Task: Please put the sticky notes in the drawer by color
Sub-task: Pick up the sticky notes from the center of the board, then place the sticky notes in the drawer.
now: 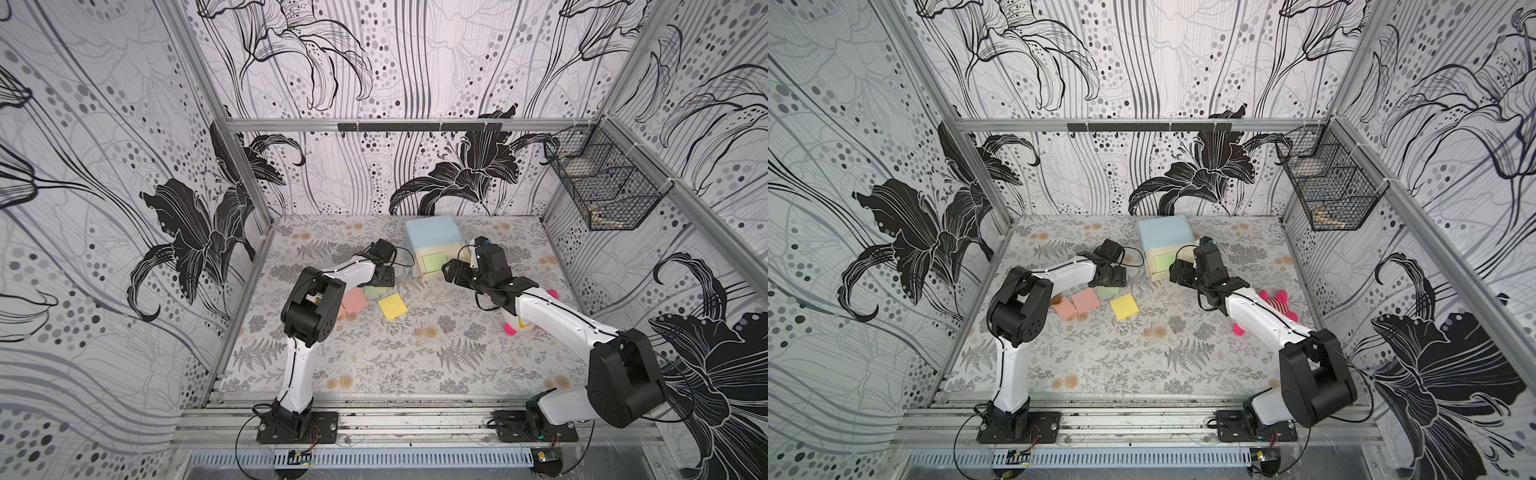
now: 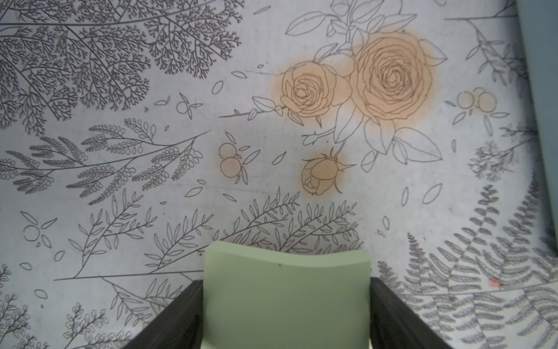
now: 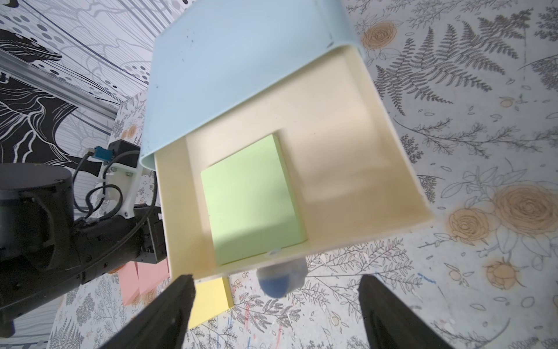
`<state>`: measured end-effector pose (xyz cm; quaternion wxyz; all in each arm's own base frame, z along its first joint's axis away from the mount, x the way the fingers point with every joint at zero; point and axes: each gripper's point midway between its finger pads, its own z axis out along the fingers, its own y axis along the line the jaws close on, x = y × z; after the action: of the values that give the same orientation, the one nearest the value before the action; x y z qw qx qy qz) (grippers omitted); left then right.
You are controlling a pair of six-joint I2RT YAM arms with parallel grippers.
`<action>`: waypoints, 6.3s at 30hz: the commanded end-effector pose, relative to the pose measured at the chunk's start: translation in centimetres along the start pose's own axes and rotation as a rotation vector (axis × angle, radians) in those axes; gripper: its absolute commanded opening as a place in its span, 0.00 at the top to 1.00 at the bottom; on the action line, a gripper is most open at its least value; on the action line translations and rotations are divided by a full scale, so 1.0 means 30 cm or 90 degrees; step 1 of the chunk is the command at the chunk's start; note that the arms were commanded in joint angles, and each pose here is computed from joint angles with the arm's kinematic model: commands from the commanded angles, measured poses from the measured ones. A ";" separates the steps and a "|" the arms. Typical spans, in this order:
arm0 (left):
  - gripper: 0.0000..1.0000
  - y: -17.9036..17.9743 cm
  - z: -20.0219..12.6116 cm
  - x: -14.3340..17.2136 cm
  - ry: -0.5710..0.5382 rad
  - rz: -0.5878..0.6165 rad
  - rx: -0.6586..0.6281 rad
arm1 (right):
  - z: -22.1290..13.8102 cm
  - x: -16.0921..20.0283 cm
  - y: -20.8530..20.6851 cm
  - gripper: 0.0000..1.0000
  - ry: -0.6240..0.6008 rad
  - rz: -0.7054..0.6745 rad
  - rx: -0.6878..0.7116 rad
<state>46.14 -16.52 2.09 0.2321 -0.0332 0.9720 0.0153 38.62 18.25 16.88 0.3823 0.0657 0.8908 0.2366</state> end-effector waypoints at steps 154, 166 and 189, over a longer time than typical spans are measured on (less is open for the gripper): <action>0.03 -0.339 -0.828 0.004 -0.603 0.383 0.490 | 0.076 -0.174 0.079 0.52 0.034 0.285 -0.165; 0.03 -0.285 -0.769 -0.129 -0.576 0.198 0.414 | -0.106 -0.216 0.026 0.01 -0.031 0.192 -0.067; 0.25 -0.406 -0.409 -0.330 -0.248 -0.233 0.345 | -0.150 0.079 -0.022 0.60 -0.049 -0.074 -0.185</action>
<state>50.20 -29.13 18.78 0.4365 -0.1223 0.8351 -0.3116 33.27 15.71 17.05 0.4158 -0.0029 0.8520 0.3181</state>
